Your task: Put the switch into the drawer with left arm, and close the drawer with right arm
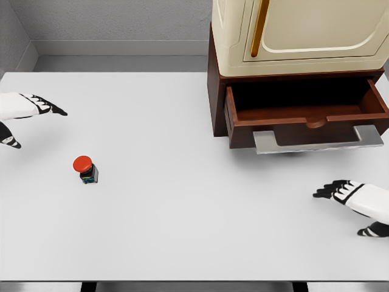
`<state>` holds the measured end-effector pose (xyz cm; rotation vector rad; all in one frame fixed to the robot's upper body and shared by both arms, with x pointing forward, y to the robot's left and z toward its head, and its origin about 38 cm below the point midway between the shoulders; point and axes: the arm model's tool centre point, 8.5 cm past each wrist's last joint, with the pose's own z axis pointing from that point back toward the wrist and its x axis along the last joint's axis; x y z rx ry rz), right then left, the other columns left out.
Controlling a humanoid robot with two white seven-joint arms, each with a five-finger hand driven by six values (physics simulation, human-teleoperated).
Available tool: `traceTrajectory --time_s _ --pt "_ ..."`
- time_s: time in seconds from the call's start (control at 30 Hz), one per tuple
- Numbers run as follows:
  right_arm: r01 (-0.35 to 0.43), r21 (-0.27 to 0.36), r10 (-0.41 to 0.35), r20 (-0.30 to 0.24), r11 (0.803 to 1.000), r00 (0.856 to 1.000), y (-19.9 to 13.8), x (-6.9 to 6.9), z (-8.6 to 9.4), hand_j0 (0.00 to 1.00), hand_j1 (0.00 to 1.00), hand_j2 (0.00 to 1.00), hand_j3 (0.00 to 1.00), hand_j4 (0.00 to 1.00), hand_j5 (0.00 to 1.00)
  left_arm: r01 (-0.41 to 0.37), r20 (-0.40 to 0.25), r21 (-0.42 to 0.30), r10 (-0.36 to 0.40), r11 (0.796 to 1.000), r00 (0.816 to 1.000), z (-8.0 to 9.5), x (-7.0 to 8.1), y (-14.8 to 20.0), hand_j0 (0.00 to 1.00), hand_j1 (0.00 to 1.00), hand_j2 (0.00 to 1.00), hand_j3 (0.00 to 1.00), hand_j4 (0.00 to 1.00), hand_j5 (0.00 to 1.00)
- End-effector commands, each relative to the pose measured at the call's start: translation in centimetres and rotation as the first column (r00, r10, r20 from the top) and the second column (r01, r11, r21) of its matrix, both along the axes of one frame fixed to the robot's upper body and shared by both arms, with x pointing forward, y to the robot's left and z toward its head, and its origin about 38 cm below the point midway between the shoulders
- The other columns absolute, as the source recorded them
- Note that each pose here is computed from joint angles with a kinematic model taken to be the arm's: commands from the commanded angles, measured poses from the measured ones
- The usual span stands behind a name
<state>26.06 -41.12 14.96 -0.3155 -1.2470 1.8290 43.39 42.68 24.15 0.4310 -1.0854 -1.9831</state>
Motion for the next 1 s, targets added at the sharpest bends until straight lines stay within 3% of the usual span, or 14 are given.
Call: traceTrajectory --time_s 0.0,0.1,0.23,0.3,0.37,0.5,0.57,0.63,0.77,0.8,0.87,0.97 --pt "-0.002 0.009 0.002 -0.006 1.0 1.0 0.1 0.0 0.0 1.0 1.0 1.0 1.0 1.0 1.0 -0.001 0.001 -0.004 0.001 1.0 1.0 0.1 0.0 0.0 1.0 1.0 1.0 1.0 1.0 1.0" --pt "-0.002 0.009 0.002 0.001 1.0 1.0 0.1 0.2 0.2 1.0 1.0 1.0 1.0 1.0 1.0 0.008 0.002 -0.005 -0.008 1.0 1.0 0.1 -0.1 -0.3 1.0 1.0 1.0 1.0 1.0 1.0" --pt "-0.006 -0.021 0.006 0.012 1.0 1.0 -0.4 0.5 1.1 1.0 1.0 1.0 1.0 1.0 1.0 0.13 -0.02 0.011 -0.13 0.991 0.991 -0.6 -1.2 -3.9 1.0 1.0 1.0 1.0 1.0 1.0" --pt "0.018 -0.059 -0.016 0.021 0.998 1.0 -1.6 0.7 2.2 0.83 0.83 0.83 0.83 0.83 0.83 0.178 -0.038 0.01 -0.178 0.984 0.983 -1.4 -1.7 -5.4 1.0 1.0 1.0 1.0 1.0 1.0" --pt "0.036 -0.069 -0.032 0.051 0.997 0.998 -2.3 0.9 3.2 0.76 0.76 0.76 0.76 0.76 0.76 0.248 -0.052 0.014 -0.247 0.969 0.968 -1.7 -2.8 -7.3 1.0 1.0 1.0 1.0 1.0 1.0" --pt "0.089 -0.08 -0.081 0.091 0.993 0.993 -3.9 0.6 4.6 0.66 0.66 0.66 0.66 0.66 0.66 0.267 -0.065 0.022 -0.265 0.964 0.962 -1.9 -3.4 -7.6 1.0 1.0 1.0 1.0 1.0 1.0" --pt "0.117 -0.044 -0.113 0.08 0.992 0.99 -4.7 -0.2 5.0 0.61 0.61 0.61 0.61 0.61 0.61 0.296 -0.105 0.068 -0.288 0.953 0.952 -3.8 -3.8 -8.2 1.0 1.0 1.0 1.0 1.0 1.0" --pt "0.166 -0.036 -0.163 0.072 0.986 0.984 -6.3 -1.3 6.0 0.57 0.57 0.57 0.57 0.57 0.57 0.298 -0.103 0.078 -0.29 0.951 0.952 -3.8 -3.7 -8.1 1.0 1.0 1.0 1.0 1.0 1.0" --pt "0.173 -0.04 -0.17 0.053 0.984 0.984 -6.6 -1.6 6.0 0.57 0.57 0.57 0.57 0.57 0.57 0.333 -0.094 0.083 -0.326 0.939 0.941 -3.6 -4.1 -9.2 1.0 1.0 1.0 1.0 1.0 1.0" --pt "0.173 -0.043 -0.171 0.048 0.984 0.984 -6.6 -1.6 5.9 0.57 0.57 0.57 0.57 0.57 0.57 0.333 -0.094 0.085 -0.326 0.939 0.941 -3.6 -4.1 -9.2 0.95 0.95 0.95 0.95 0.95 0.95" --pt "0.17 -0.045 -0.167 0.058 0.984 0.984 -6.6 -1.4 6.2 0.57 0.57 0.57 0.57 0.57 0.57 0.335 -0.093 0.085 -0.327 0.938 0.94 -3.6 -4.1 -9.2 0.85 0.85 0.85 0.85 0.85 0.85" --pt "0.166 -0.021 -0.163 0.096 0.986 0.982 -6.3 -0.7 7.1 0.6 0.6 0.6 0.6 0.6 0.6 0.335 -0.09 0.085 -0.327 0.939 0.941 -3.4 -4.1 -9.2 0.84 0.84 0.84 0.84 0.84 0.84"
